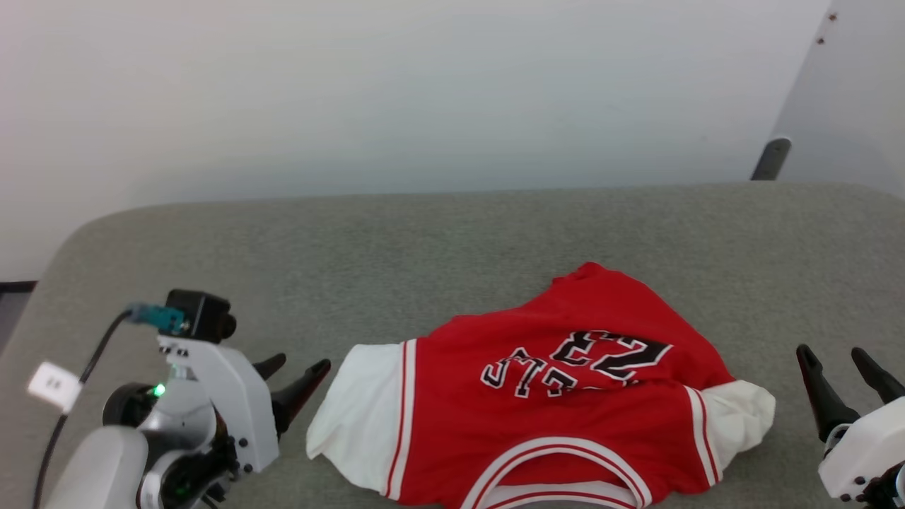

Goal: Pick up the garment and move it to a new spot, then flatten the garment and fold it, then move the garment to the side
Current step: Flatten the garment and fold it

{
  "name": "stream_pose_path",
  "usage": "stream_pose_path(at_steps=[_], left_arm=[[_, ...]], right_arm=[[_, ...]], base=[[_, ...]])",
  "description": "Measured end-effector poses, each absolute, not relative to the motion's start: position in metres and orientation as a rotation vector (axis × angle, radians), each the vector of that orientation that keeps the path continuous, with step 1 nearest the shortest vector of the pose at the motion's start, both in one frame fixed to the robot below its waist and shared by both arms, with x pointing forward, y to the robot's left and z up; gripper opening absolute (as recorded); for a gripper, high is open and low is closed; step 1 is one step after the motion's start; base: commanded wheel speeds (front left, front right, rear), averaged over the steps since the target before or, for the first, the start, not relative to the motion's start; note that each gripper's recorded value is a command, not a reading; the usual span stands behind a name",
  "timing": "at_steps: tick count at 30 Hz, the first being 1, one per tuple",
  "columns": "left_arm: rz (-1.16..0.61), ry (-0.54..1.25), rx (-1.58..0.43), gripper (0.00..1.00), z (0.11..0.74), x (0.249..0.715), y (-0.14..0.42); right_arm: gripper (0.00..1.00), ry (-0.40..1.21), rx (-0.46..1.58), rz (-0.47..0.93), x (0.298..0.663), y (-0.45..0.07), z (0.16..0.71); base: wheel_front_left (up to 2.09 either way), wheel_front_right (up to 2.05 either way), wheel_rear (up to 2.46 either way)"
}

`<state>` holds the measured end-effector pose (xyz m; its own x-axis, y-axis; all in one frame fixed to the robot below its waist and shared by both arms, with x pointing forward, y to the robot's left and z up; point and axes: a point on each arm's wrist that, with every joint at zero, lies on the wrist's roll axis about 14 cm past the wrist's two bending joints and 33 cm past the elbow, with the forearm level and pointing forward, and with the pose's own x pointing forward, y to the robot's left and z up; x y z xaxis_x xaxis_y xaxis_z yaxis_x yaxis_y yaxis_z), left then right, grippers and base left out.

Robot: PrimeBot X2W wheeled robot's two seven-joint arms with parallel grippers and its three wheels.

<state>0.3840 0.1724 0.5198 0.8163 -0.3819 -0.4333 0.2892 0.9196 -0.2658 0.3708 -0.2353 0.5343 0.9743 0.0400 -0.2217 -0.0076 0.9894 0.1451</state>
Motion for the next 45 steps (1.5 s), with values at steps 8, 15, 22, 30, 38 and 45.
stream_pose_path(at_steps=[8,15,22,30,38,45], left_arm=[[-0.400,0.772,-0.148,1.00,0.482,0.389,0.159],[-0.350,0.994,-0.134,1.00,0.437,0.387,0.167],[-0.318,1.109,-0.137,1.00,0.408,0.388,0.172],[-0.282,1.160,-0.128,1.00,0.386,0.389,0.180],[-0.264,1.138,-0.194,0.00,0.381,0.398,0.183],[-0.265,1.101,-0.219,0.00,0.382,0.403,0.182]], right_arm=[[1.00,0.131,0.184,-0.035,0.357,-0.243,0.538],[1.00,0.158,0.208,-0.071,0.354,-0.248,0.524],[1.00,0.193,0.210,-0.096,0.353,-0.253,0.512],[1.00,0.266,0.208,-0.094,0.354,-0.254,0.497],[1.00,0.413,0.221,-0.060,0.352,-0.245,0.472],[1.00,0.539,0.245,-0.014,0.361,-0.235,0.451]], base=[[0.00,0.00,0.00],[0.00,0.00,0.00],[0.00,0.00,0.00],[0.00,0.00,0.00],[0.00,0.00,0.00],[0.00,0.00,0.00]])
